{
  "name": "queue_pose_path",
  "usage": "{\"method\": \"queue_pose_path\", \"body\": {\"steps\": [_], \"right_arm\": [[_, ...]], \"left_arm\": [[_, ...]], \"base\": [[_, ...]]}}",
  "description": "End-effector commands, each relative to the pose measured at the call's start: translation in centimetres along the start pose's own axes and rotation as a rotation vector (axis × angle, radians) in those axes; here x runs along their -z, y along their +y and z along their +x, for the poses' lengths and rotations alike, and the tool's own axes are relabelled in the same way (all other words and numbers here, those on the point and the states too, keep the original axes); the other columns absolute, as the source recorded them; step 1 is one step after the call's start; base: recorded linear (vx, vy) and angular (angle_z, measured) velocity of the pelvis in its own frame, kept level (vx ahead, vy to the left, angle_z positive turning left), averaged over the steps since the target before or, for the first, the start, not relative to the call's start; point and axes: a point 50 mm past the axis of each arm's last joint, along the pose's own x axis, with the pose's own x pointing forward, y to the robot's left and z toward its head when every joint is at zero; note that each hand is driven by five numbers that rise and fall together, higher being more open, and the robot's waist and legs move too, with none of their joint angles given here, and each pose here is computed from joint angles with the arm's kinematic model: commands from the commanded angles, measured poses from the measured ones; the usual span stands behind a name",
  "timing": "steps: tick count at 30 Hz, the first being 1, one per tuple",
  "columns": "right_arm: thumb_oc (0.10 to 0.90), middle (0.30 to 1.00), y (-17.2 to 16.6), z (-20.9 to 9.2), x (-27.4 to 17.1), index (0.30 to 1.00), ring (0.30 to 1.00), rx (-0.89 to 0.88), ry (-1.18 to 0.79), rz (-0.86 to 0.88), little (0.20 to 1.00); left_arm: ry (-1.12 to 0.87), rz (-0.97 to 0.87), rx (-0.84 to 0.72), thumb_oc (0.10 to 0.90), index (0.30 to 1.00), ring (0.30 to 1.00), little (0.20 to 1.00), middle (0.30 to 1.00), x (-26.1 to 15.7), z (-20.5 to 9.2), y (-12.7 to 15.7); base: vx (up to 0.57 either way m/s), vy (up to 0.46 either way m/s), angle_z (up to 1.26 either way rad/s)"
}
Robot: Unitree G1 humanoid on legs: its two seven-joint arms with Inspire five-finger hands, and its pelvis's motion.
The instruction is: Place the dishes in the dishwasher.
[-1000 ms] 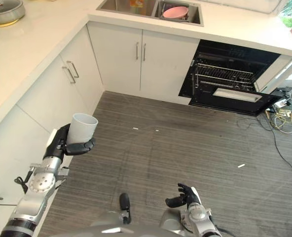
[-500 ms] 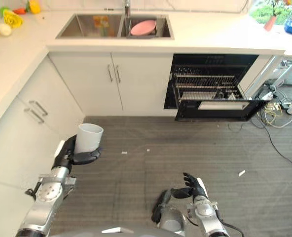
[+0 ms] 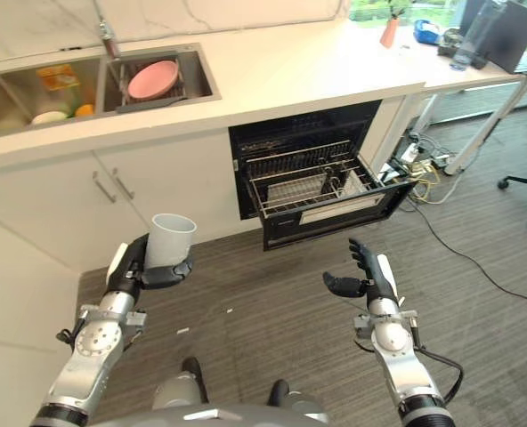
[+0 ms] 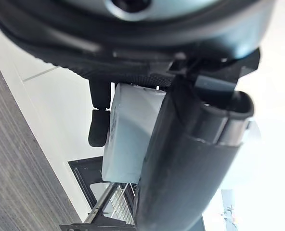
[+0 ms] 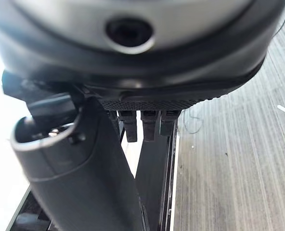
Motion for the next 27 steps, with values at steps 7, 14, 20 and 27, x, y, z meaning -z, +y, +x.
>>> {"method": "queue_pose_path", "body": {"steps": [7,14,20,27], "right_arm": [[0.800,0.900,-2.9,0.7,-7.2,0.900,0.900,0.054,-0.356,0.038,0.900],[0.800,0.900,-1.6,0.4,-8.1,0.900,0.900,0.016,-0.382,0.155,0.900],[0.800,0.900,-0.2,0.7,-10.3,0.900,0.900,-0.076,-0.450,0.257,0.900],[0.800,0.900,-0.7,0.5,-10.9,0.900,0.900,-0.073,-0.479,0.267,0.900]], "left_arm": [[-0.325,-0.019,-0.070,0.400,0.300,0.300,0.300,0.300,-6.3,1.0,1.8],[-0.370,0.040,-0.038,0.400,0.300,0.300,0.300,0.300,-7.7,1.7,2.0],[-0.427,0.048,-0.055,0.400,0.300,0.300,0.300,0.300,-9.3,2.2,2.3],[-0.431,0.025,-0.049,0.400,0.300,0.300,0.300,0.300,-9.3,2.3,1.9]], "base": [[0.20,0.282,-0.37],[0.14,0.331,-0.25],[0.13,0.295,-0.40],[0.23,-0.085,-0.34]]}}
